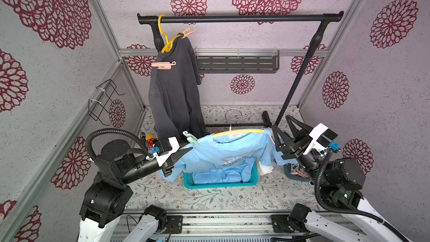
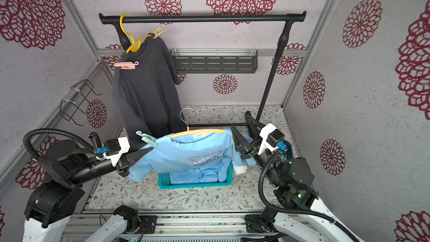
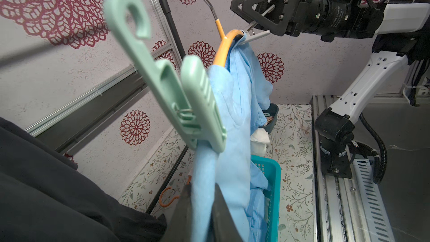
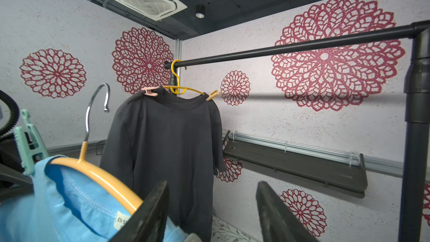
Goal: Use clothespins to secure the t-shirt on both sides of the hanger
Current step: Hang the hanger on the clothesline.
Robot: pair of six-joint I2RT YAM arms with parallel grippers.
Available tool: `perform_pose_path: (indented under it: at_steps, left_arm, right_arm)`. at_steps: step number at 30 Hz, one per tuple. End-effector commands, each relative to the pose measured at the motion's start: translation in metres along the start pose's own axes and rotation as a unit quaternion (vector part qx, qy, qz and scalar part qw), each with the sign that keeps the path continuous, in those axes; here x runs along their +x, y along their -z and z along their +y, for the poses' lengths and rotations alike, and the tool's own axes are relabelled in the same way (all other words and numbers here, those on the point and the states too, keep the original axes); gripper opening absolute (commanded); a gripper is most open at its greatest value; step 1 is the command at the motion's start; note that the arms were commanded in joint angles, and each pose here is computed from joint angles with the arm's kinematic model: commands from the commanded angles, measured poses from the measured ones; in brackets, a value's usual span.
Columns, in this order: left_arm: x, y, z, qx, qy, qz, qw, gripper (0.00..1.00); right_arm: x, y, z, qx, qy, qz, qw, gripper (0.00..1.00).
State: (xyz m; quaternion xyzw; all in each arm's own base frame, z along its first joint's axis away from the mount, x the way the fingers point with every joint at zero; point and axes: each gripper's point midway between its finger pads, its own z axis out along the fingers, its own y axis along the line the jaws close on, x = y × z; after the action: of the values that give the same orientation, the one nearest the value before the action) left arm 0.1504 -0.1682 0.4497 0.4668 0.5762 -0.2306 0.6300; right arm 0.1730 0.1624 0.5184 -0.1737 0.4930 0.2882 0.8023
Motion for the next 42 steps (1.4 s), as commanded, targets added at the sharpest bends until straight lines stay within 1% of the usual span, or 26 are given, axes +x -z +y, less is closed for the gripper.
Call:
perform_pose_path:
  at_steps: [1,6,10,13,17,19,21,23,27,32,36,39,42]
  left_arm:
    - [-0.02,0.004,0.001,-0.002,-0.011,-0.028,1.0,0.0]
    - [-0.01,-0.005,0.008,-0.005,-0.003,-0.015,1.0,0.0]
    - [-0.013,-0.006,0.014,-0.013,0.007,-0.014,1.0,0.0]
    - [-0.027,-0.002,0.022,-0.036,0.01,-0.029,0.999,0.0]
    - [-0.052,0.006,0.021,-0.032,0.016,-0.058,0.998,0.0]
    - [-0.058,0.008,0.024,-0.039,0.014,-0.06,0.997,0.0]
    - [-0.062,0.01,0.025,-0.044,0.008,-0.061,0.997,0.0]
    - [-0.067,0.011,0.026,-0.044,0.008,-0.066,0.997,0.0]
    - [-0.078,0.013,0.033,-0.054,0.024,-0.075,0.995,0.0]
    - [-0.093,0.019,0.033,-0.056,0.029,-0.09,0.994,0.0]
    - [-0.102,0.024,0.033,-0.058,0.027,-0.101,0.993,0.0]
    - [-0.111,0.029,0.042,-0.084,0.035,-0.109,0.99,0.0]
    - [-0.118,0.032,0.054,-0.111,0.039,-0.109,0.987,0.0]
  right_arm:
    - [-0.05,0.006,0.009,-0.037,-0.04,-0.064,0.996,0.64]
    - [-0.05,0.001,0.017,-0.058,-0.043,-0.052,0.996,0.66]
    - [-0.048,-0.002,0.018,-0.06,-0.041,-0.045,0.996,0.68]
    - [-0.054,0.003,0.012,-0.044,-0.039,-0.062,0.996,0.68]
    - [-0.054,0.012,0.003,-0.022,-0.019,-0.072,0.997,0.69]
    - [-0.05,0.015,0.002,-0.019,-0.008,-0.073,0.997,0.7]
    - [-0.049,0.018,0.004,-0.025,-0.007,-0.079,0.997,0.71]
    - [-0.049,0.022,0.011,-0.045,-0.003,-0.083,0.996,0.71]
    - [-0.05,0.029,0.021,-0.079,0.005,-0.088,0.993,0.72]
    - [-0.033,0.033,0.03,-0.103,0.033,-0.071,0.992,0.73]
    - [-0.011,0.03,0.026,-0.087,0.046,-0.042,0.994,0.73]
    - [0.009,0.03,0.022,-0.074,0.058,-0.02,0.995,0.73]
    - [0.031,0.029,0.015,-0.051,0.063,0.003,0.997,0.76]
